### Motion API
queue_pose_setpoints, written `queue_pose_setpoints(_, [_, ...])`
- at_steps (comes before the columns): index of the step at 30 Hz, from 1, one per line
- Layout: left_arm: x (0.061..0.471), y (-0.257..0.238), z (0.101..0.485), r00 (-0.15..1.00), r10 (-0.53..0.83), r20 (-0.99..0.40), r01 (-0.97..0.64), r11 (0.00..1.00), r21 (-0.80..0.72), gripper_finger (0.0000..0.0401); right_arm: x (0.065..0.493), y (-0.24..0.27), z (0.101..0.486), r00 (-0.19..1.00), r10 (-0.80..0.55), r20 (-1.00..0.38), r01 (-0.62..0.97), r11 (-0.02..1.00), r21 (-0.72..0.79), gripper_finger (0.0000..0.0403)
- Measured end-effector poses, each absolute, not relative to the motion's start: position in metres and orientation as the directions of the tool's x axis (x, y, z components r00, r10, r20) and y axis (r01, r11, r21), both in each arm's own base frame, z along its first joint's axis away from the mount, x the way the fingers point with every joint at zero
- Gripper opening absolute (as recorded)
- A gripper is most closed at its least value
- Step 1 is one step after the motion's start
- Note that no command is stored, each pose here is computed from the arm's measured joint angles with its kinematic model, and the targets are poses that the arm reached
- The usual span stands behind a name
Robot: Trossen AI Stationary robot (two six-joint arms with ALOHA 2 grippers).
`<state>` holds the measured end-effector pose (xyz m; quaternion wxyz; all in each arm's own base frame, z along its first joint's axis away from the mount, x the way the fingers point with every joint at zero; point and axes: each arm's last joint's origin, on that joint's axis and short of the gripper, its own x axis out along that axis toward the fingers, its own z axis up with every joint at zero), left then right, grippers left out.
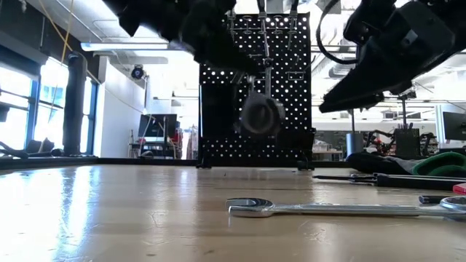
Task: Hang tools onto peg board
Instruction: Hang the gray tape measure on the peg board
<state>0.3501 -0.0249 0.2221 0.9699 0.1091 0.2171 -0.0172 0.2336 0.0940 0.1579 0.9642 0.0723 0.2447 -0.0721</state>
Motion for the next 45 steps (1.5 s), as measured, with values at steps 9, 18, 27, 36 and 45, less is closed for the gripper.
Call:
queue_pose_setpoints(9, [0.353,-0.026,0.230,0.940,-0.022,-0.342,0.095,0.975,0.199,0.0000,0.264,0.090,0.132,0.924,-0.126,-0.361,0.172,0.980,0.101,0.0185])
queue_pose_setpoints(18, [0.356,-0.027,0.238,0.965,-0.027,-0.261,0.081,0.977,0.198,0.0000,0.282,0.082,0.130,0.980,-0.147,-0.136,0.160,0.983,0.087,0.0185])
queue_pose_setpoints(27, [0.355,-0.027,0.240,0.967,-0.028,-0.255,0.079,0.978,0.193,0.0000,0.276,0.087,0.148,0.965,-0.255,-0.067,0.255,0.967,-0.010,0.0185])
queue_pose_setpoints(36, [0.356,-0.028,0.244,0.975,-0.077,-0.211,0.113,0.980,0.163,0.0000,0.266,0.095,0.175,0.964,-0.267,-0.001,0.266,0.962,-0.062,0.0185])
queue_pose_setpoints(45, [0.357,-0.031,0.251,0.962,-0.239,-0.134,0.251,0.964,0.085,0.0000,0.271,0.086,0.182,0.992,-0.122,0.040,0.123,0.992,-0.035,0.0185])
